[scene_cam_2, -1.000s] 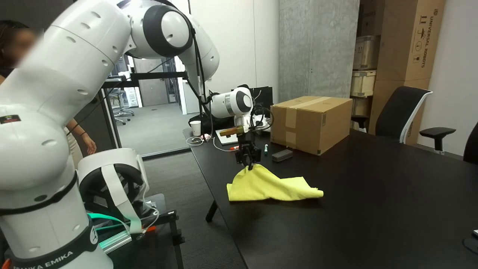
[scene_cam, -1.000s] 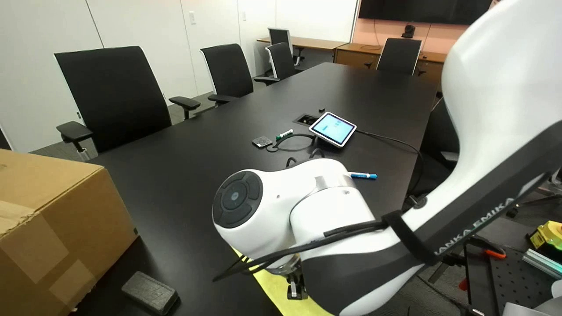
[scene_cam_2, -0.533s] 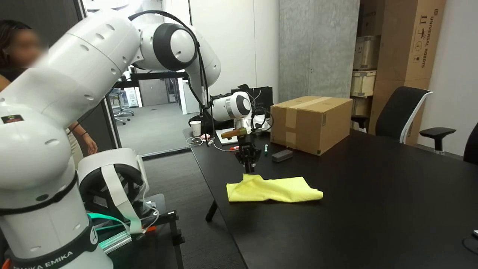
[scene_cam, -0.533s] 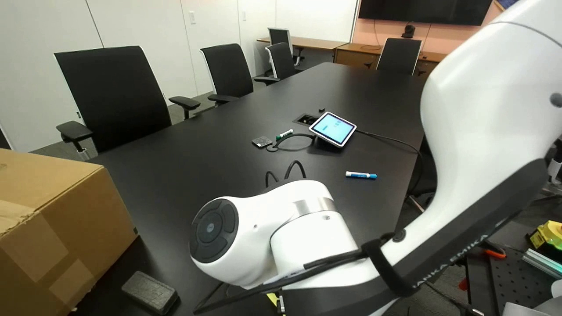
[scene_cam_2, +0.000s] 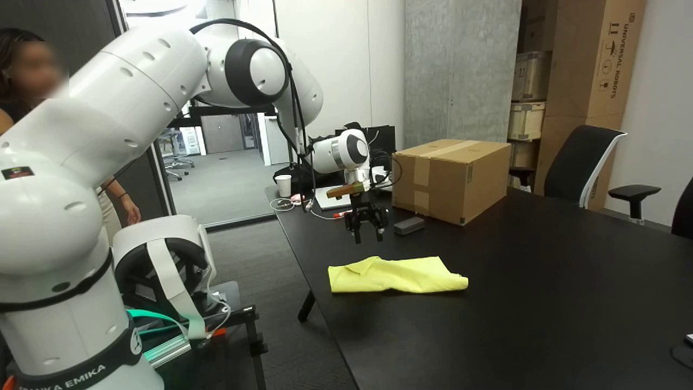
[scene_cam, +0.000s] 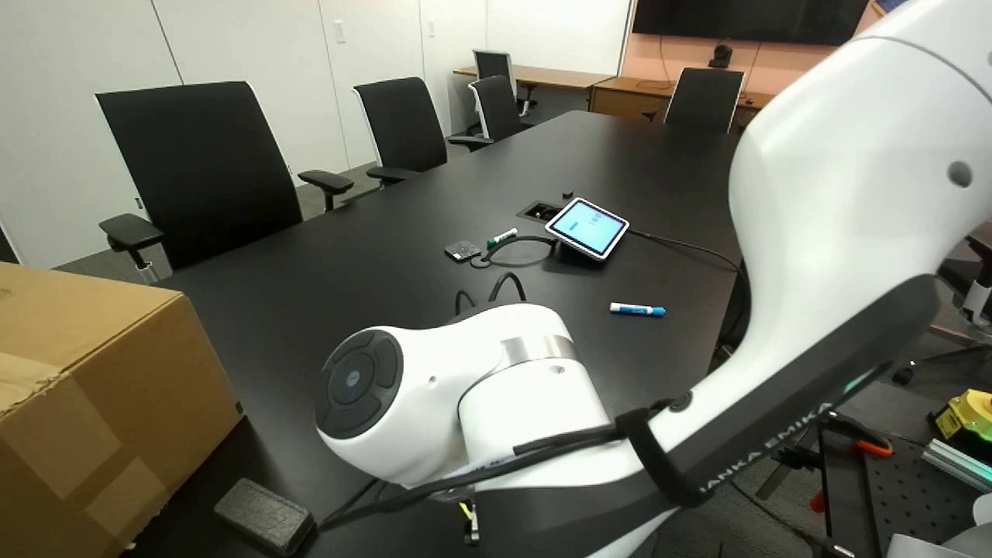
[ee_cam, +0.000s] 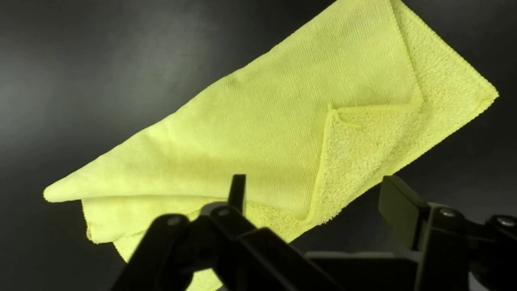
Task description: Fold the yellow towel from right to left
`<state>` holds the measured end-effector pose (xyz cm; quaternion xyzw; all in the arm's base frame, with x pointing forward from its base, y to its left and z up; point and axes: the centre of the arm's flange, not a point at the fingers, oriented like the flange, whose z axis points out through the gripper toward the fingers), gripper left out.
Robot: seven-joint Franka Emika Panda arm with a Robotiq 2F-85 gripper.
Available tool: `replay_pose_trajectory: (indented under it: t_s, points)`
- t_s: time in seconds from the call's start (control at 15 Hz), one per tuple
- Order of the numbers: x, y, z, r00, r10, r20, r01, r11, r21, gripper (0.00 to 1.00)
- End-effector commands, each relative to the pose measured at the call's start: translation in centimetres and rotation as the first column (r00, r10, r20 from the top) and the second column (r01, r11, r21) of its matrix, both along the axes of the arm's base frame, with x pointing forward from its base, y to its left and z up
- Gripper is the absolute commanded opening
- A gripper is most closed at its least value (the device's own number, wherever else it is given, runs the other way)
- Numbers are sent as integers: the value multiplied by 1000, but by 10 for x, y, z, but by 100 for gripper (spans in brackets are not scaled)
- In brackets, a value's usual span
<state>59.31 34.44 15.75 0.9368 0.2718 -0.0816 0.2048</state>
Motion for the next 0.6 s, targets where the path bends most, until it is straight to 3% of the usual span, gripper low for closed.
replay_pose_trajectory:
  t_s: [0.0,0.27,0.53]
  points:
    - [17,-29,15,997,-57,52,59,998,-27,100]
    - [43,-65,19,974,-160,159,162,987,3,100]
    - [91,-93,17,900,-350,259,349,936,54,100]
